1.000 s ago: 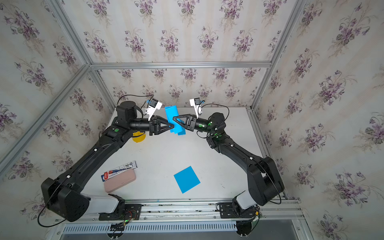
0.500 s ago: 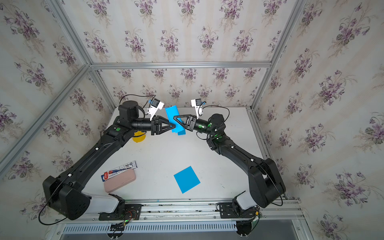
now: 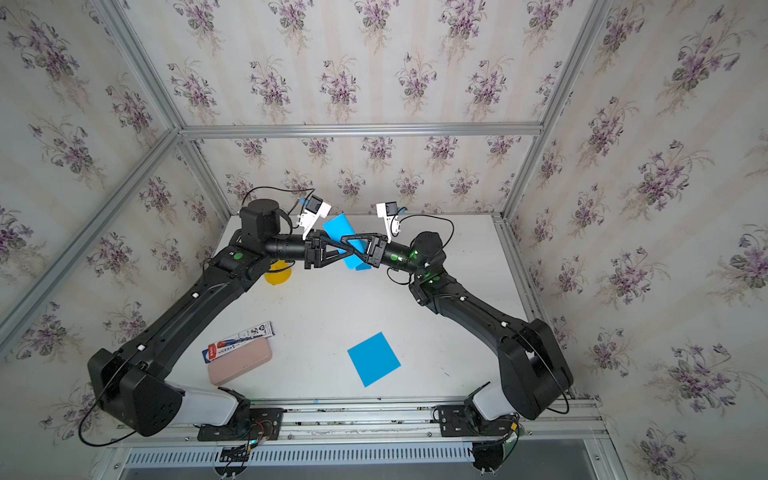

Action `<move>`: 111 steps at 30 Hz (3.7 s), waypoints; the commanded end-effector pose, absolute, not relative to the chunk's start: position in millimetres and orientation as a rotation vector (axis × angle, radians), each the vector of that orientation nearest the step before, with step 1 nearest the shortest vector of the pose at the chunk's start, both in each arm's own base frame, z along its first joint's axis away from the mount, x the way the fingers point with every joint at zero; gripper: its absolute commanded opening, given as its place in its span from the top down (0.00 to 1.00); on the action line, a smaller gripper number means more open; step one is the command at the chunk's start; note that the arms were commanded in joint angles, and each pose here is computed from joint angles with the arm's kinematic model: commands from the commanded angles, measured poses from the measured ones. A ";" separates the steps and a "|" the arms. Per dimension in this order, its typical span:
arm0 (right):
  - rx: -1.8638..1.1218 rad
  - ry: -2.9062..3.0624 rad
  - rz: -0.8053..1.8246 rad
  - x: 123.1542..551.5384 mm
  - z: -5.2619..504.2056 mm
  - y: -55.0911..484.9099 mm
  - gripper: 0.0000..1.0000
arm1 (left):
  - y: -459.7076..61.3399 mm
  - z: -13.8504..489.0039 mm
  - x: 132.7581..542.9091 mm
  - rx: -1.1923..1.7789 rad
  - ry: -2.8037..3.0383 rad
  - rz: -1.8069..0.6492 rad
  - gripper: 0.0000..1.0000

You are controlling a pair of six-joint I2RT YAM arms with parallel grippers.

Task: Fold the square paper along the opposite sides
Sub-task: Fold the paper.

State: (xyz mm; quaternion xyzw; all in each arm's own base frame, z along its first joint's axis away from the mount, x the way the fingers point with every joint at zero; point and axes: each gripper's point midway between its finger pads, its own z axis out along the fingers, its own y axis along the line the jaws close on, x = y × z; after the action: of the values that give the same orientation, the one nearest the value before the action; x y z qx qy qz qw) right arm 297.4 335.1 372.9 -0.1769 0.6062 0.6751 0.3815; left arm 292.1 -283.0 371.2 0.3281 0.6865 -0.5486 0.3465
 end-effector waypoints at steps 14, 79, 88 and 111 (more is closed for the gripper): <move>-0.546 1.494 1.723 279.7 392.7 329.5 0.61 | -281.1 372.1 283.1 0.893 1.768 -1.409 1.00; -0.804 1.591 1.916 245.3 361.7 301.1 0.95 | -298.8 342.1 254.1 1.104 1.856 -1.452 0.86; -0.750 1.604 1.868 256.0 358.5 300.0 0.99 | -300.5 359.0 273.4 0.969 1.806 -1.402 0.68; -0.663 1.642 1.825 270.4 344.5 299.9 0.98 | -303.4 353.2 305.3 0.760 1.727 -1.535 0.53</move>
State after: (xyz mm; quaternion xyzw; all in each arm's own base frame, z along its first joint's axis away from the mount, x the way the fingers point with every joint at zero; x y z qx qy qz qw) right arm 275.6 298.5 346.3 -0.2317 0.6205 0.6878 0.2970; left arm 301.4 -303.0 328.1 0.2848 0.6975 -0.5815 0.3070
